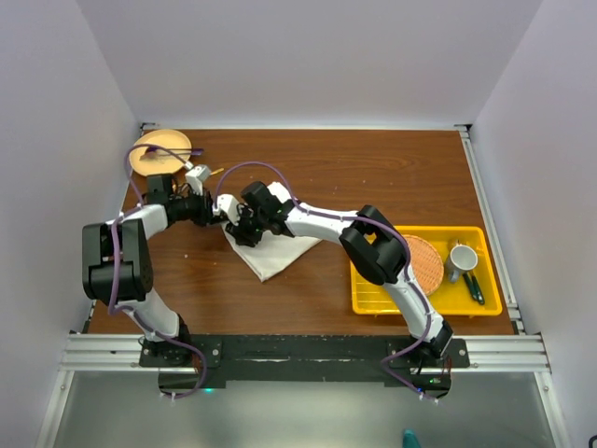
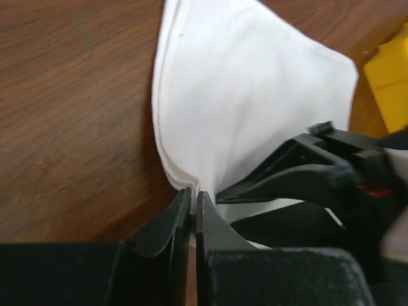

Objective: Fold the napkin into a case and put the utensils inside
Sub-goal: Pick up the lower triangle-folded napkin from the center of the board.

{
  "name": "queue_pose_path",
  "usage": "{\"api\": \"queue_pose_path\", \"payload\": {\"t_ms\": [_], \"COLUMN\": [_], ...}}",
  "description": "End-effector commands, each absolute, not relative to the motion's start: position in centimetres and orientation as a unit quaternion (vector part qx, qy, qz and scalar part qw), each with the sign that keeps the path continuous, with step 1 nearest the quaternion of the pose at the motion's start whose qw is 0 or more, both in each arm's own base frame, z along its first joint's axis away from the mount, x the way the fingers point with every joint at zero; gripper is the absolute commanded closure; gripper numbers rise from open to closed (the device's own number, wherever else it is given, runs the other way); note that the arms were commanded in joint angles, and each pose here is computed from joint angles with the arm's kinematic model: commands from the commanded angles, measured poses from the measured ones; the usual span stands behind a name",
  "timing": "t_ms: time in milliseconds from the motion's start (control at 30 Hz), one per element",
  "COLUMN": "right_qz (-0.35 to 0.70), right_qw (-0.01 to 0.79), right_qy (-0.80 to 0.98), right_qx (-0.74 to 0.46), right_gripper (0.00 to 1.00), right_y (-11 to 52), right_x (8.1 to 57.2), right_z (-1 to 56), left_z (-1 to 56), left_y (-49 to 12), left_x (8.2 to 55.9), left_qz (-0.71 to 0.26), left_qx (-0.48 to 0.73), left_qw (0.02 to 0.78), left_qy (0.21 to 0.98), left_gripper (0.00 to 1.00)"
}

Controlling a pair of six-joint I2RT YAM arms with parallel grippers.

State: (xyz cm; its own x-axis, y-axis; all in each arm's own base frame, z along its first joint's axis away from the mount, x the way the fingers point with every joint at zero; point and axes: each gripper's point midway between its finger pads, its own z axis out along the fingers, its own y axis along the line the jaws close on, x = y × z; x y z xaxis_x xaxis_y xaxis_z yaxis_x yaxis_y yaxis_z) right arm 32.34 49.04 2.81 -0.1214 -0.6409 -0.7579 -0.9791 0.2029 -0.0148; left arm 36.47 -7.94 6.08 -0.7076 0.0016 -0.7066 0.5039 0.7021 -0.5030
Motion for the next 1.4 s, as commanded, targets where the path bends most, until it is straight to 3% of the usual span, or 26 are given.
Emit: {"api": "queue_pose_path", "payload": {"t_ms": [0, 267, 600, 900, 1133, 1367], "right_qz": [0.241, 0.245, 0.262, 0.286, 0.296, 0.3], "right_qw": [0.337, 0.35, 0.37, 0.374, 0.263, 0.2], "right_qy": [0.706, 0.708, 0.711, 0.711, 0.8, 0.837], "right_qx": [-0.575, -0.562, -0.538, -0.522, -0.451, -0.413], "right_gripper": [0.64, 0.63, 0.63, 0.57, 0.57, 0.57], "right_y": [48.9, 48.9, 49.5, 47.2, 39.5, 38.4], "right_x": [32.7, 32.8, 33.1, 32.4, 32.5, 30.9], "right_z": [2.0, 2.7, 5.0, 12.7, 10.0, 4.8], "left_z": [10.3, 7.1, 2.5, 0.0, 0.2, 2.9], "left_y": [-11.0, -12.3, -11.3, -9.7, -9.5, -10.3], "left_x": [34.5, 30.4, 30.3, 31.3, 31.7, 32.6], "left_qz": [-0.432, -0.447, -0.406, -0.353, -0.349, -0.368], "left_qx": [0.203, 0.233, 0.24, 0.229, 0.231, 0.244], "left_qw": [0.355, 0.285, 0.242, 0.221, 0.222, 0.254], "left_qy": [0.804, 0.815, 0.848, 0.88, 0.881, 0.861], "left_gripper": [1.0, 1.0, 1.0, 1.0, 1.0, 1.0]}}
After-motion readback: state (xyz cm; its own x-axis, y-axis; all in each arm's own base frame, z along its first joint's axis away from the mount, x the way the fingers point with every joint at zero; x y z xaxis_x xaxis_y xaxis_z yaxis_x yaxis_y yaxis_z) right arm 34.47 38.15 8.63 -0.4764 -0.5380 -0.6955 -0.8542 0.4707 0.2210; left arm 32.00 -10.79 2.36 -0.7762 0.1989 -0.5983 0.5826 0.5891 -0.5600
